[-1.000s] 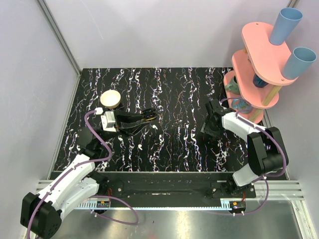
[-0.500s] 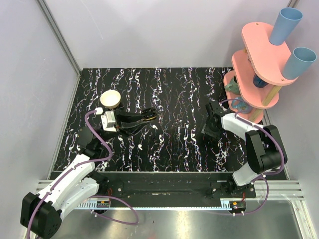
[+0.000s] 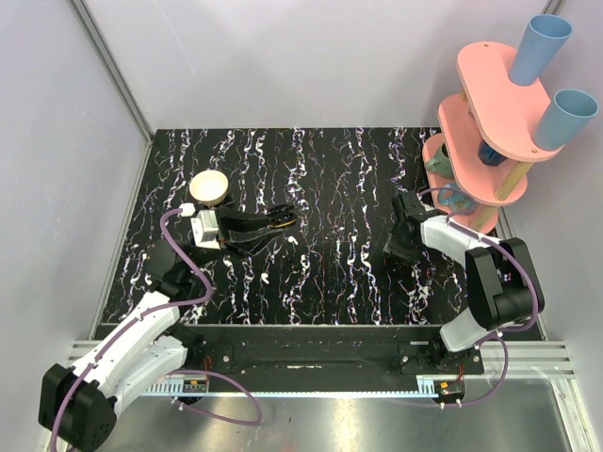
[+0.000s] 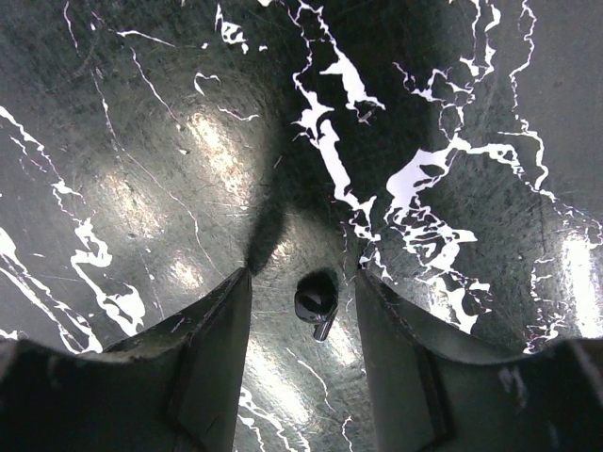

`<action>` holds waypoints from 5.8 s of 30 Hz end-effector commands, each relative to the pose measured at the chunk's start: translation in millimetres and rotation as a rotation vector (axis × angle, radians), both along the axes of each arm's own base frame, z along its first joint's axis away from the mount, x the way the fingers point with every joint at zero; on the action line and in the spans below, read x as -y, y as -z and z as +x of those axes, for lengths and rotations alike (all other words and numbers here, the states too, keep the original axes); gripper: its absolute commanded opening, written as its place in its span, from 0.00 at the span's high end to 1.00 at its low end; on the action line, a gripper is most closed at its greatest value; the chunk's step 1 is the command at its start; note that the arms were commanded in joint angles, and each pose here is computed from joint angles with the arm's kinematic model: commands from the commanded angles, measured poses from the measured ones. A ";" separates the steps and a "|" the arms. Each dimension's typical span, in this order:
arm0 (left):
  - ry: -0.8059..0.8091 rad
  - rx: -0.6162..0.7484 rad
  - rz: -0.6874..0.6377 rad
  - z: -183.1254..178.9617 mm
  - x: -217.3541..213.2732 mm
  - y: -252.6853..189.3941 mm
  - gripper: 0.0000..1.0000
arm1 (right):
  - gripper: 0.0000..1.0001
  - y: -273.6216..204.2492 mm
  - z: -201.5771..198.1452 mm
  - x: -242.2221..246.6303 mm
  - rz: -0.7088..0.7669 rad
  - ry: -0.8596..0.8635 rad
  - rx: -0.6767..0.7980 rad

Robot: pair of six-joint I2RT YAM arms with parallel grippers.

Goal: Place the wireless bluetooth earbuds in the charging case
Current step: Pick up the right earbud from the center of the board.

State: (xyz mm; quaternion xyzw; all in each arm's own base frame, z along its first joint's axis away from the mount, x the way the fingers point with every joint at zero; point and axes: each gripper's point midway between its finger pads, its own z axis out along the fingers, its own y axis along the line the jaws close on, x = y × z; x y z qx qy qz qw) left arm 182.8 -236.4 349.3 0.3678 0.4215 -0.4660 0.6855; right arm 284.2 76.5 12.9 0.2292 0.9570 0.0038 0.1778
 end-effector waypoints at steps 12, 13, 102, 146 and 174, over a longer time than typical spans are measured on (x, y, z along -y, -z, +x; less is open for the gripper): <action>-0.011 0.057 -0.027 -0.8 -1.6 -20.1 1.00 | 0.47 10.0 -12.0 7.4 -0.024 -0.018 -0.018; -0.014 0.058 -0.028 -0.3 -2.0 -20.8 1.00 | 0.46 10.4 -12.5 6.8 -0.023 -0.027 -0.021; -0.123 0.107 0.055 14.3 -7.4 -13.4 1.00 | 0.63 4.1 -15.0 -2.0 -0.085 -0.099 -0.013; -0.110 0.100 0.056 11.2 -7.0 -13.5 1.00 | 0.65 7.2 -22.5 -0.8 -0.098 -0.105 -0.042; -0.117 0.083 0.069 14.0 -6.9 -11.8 1.00 | 0.95 -91.5 33.2 -27.0 -0.130 -0.262 0.346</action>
